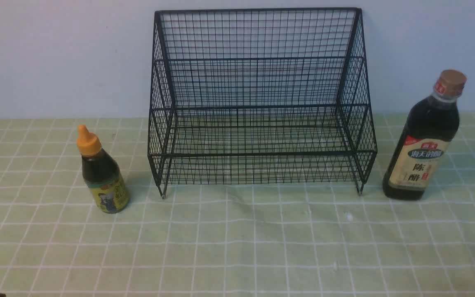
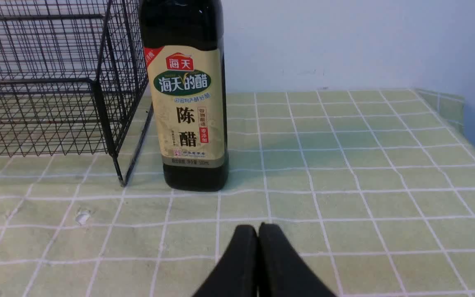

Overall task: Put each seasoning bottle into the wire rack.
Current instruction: Use the right arm to grab the condiment bottle closest to it

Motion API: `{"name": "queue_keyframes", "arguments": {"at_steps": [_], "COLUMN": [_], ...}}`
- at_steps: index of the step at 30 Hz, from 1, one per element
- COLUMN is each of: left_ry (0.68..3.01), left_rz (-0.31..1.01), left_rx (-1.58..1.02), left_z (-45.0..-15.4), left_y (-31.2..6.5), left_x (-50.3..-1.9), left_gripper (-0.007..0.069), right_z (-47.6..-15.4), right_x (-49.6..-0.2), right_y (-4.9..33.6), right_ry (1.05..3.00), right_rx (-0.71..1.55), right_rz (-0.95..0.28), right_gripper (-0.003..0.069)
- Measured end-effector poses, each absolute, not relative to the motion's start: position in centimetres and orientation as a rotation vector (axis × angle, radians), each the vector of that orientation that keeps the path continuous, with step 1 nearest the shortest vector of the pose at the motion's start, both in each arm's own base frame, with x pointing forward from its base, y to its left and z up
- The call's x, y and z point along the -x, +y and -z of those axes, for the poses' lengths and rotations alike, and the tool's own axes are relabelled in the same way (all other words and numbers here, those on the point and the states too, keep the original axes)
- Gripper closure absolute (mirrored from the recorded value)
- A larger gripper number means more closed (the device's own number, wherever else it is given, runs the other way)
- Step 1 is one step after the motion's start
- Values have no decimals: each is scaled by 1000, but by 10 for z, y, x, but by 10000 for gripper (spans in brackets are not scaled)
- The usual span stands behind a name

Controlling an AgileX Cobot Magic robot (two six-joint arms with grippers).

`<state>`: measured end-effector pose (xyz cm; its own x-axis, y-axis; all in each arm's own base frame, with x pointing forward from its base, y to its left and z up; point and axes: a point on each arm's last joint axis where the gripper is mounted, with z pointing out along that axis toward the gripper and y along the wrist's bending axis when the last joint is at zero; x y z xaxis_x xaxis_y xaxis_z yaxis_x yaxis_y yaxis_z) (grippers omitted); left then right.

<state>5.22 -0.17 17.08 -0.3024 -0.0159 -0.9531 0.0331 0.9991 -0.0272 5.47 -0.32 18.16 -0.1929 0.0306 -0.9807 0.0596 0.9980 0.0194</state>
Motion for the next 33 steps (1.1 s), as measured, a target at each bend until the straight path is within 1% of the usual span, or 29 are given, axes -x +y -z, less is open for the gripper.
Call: {"name": "queue_keyframes", "arguments": {"at_steps": [20,21,23,24,27,28,30,33], "left_ry": [1877,1877,1877,1877,1877,1877,1877,1877], "left_rz": [48,48,48,48,48,48,48,48], "left_rx": [-12,-12,-12,-12,-12,-12,-12,-12], "left_z": [-171,-171,-171,-171,-171,-171,-171,-171], "left_y": [-2,-2,-2,-2,-2,-2,-2,-2], "left_x": [-52,-52,-52,-52,-52,-52,-52,-52], "left_gripper": [632,632,632,632,632,632,632,632], "right_z": [-182,-183,-189,-195,-205,-209,-214,-215], "right_x": [-55,-55,-56,-57,-56,-56,-55,-54], "right_y": [-3,-3,-1,-1,-3,-5,-7,-9], "right_ry": [1758,1744,1661,1589,1452,1378,1313,1284], "right_rx": [-74,-89,-191,-261,-411,-489,-533,-548], "right_rz": [16,-3,-127,-206,-364,-440,-475,-481], "right_gripper": [671,671,671,671,671,671,671,671]}}
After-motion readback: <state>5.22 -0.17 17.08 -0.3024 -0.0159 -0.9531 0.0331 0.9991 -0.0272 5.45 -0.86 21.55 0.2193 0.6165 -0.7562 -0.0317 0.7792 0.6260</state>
